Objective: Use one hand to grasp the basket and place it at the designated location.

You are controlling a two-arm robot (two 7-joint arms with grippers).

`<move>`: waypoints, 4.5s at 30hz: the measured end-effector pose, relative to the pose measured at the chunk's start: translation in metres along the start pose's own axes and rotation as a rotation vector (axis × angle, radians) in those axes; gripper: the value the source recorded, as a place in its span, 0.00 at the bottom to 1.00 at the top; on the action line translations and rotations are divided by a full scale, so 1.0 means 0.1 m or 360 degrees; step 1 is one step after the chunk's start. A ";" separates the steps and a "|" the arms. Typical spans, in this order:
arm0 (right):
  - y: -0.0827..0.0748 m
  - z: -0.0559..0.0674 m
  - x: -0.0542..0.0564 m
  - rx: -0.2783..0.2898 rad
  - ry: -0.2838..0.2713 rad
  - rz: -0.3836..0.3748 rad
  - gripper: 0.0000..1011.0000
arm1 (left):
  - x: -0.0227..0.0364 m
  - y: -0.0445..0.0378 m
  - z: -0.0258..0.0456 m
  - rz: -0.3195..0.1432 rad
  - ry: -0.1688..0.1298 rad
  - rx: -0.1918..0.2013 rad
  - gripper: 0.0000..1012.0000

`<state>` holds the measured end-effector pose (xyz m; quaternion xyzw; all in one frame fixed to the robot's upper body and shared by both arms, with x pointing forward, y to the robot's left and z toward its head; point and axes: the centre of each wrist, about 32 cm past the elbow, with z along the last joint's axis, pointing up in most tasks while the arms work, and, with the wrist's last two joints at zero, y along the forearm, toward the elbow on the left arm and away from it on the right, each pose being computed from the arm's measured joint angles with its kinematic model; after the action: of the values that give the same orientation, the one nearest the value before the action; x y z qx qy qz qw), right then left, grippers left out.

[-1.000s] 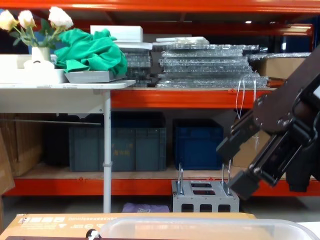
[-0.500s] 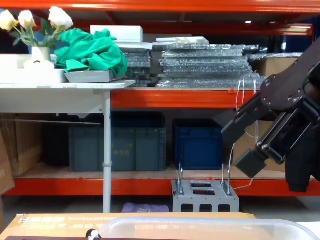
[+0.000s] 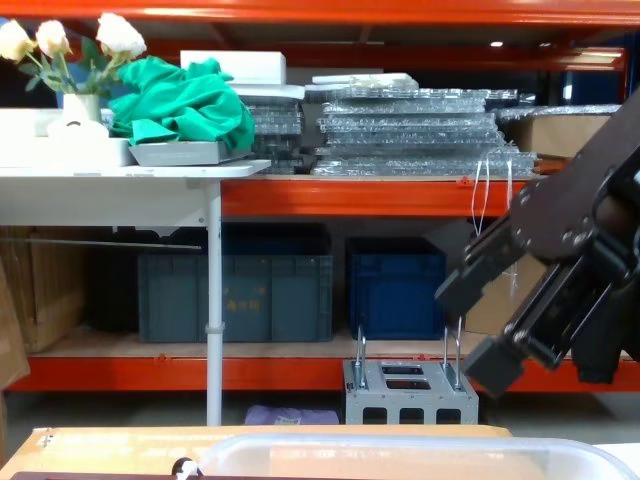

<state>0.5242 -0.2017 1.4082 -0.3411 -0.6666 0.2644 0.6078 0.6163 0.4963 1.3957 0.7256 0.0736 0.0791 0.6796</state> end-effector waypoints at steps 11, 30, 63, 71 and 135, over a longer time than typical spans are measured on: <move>0.22 0.03 0.00 0.0014 -0.0006 0.0090 0.99 | 0.000 0.000 0.000 0.0000 0.0000 0.0000 0.00; 0.57 0.10 -0.06 0.0017 -0.0016 0.0245 0.99 | 0.000 0.000 0.000 0.0000 0.0000 0.0000 0.00; 0.85 0.12 -0.12 -0.0004 0.0001 0.0381 0.70 | 0.000 0.000 0.000 0.0000 0.0000 0.0000 0.00; 0.85 0.10 -0.12 -0.0007 0.0013 0.0378 0.46 | 0.000 0.000 0.000 0.0000 0.0000 0.0000 0.00; -0.47 -0.26 -0.24 -0.0281 0.0426 -0.0054 0.23 | 0.000 0.000 -0.001 0.0000 0.0000 0.0000 0.00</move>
<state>0.5445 -0.2520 1.4323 -0.4139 -0.6059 0.1467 0.6633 0.6163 0.4964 1.3958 0.7256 0.0737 0.0792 0.6796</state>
